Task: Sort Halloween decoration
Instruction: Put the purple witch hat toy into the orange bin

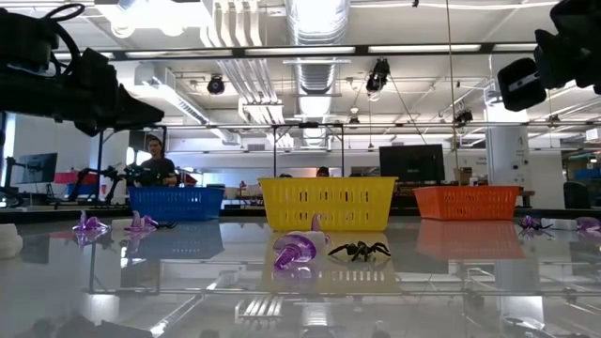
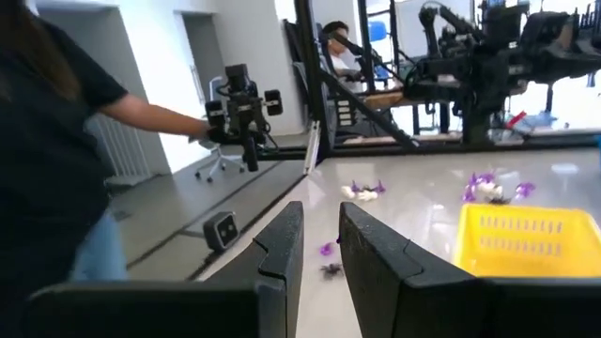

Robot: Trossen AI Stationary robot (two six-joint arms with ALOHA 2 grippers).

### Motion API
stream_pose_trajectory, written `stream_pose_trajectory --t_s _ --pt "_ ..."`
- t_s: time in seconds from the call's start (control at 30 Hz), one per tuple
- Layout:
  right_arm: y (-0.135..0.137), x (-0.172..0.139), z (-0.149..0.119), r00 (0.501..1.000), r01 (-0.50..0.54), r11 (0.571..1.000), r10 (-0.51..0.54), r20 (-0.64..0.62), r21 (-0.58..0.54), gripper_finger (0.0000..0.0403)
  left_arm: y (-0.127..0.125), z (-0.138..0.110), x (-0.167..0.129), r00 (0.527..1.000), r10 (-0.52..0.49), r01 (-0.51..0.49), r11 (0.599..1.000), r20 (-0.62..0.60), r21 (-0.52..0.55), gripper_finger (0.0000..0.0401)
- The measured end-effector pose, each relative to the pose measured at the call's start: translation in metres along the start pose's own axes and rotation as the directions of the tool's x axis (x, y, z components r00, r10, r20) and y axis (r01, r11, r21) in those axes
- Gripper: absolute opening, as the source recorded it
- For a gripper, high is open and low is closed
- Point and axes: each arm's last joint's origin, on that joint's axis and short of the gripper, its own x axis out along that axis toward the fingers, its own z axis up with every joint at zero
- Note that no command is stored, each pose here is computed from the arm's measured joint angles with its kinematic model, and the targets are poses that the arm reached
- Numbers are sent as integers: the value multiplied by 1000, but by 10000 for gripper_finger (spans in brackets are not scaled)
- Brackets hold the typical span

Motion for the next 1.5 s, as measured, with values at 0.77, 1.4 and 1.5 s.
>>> stream_pose_trajectory --t_s 0.77,1.4,1.5 --pt "-9 -2 2 944 323 946 -322 72 9 63 0 5 0 999 -7 7 1000 51 0 94" --pt "-11 -2 3 917 391 920 -391 86 15 63 0 4 0 999 -3 3 1000 42 5 94" --pt "-11 -2 3 917 391 920 -391 86 15 63 0 4 0 999 -2 2 1000 40 7 94"
